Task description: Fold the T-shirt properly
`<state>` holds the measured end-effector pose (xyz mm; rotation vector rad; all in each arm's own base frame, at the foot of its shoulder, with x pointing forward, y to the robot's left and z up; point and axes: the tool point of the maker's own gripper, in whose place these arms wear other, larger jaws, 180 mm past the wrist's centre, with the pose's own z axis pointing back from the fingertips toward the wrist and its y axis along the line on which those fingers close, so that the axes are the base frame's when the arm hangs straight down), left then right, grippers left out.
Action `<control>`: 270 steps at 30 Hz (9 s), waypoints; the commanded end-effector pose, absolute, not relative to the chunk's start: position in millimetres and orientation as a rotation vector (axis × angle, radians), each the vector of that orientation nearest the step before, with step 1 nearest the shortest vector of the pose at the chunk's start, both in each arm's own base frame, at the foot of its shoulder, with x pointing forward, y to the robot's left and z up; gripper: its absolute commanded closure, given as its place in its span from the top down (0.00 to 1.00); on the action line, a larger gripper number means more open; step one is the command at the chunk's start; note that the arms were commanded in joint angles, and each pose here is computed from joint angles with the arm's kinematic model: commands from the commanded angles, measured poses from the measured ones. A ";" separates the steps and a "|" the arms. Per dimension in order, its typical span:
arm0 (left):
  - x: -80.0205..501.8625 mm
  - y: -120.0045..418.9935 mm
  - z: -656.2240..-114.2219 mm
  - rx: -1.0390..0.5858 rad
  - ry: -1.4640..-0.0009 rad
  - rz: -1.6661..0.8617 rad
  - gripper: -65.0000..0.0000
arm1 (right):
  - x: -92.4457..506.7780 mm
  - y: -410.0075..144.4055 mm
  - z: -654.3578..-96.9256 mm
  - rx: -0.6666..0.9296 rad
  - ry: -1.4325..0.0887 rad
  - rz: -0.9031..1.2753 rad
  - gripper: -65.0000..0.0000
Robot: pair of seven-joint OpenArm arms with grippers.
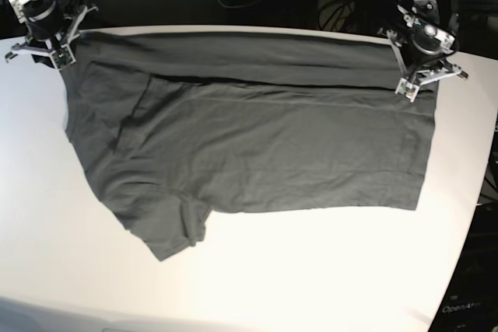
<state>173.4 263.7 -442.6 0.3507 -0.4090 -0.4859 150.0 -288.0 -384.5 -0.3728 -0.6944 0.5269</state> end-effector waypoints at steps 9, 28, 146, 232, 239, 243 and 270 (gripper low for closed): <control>150.5 260.8 -455.9 0.312 -0.311 -0.506 0.13 | 161.4 -318.4 -358.7 -0.480 -0.768 0.418 0.27; 175.8 253.1 -421.7 0.356 -0.424 -0.513 0.13 | 150.8 -327.4 -363.1 -0.489 -0.738 0.393 0.27; 436.7 298.6 -356.1 0.233 -0.707 -0.282 0.91 | 303.4 -289.2 -350.4 -0.518 -0.894 0.408 0.28; 456.9 304.6 -409.0 -0.012 -0.745 -0.022 0.91 | 289.3 -291.0 -360.7 -0.513 -0.859 0.414 0.28; 456.6 306.4 -408.5 -0.010 -0.745 -0.020 0.72 | 289.2 -290.9 -361.2 -0.511 -0.858 0.414 0.28; 456.2 308.2 -408.0 -0.007 -0.745 -0.019 0.37 | 289.2 -290.9 -361.2 -0.511 -0.858 0.414 0.28; 457.3 306.1 -407.3 -0.007 -0.748 -0.022 0.04 | 363.7 -298.3 -306.4 -0.552 -0.975 0.346 0.28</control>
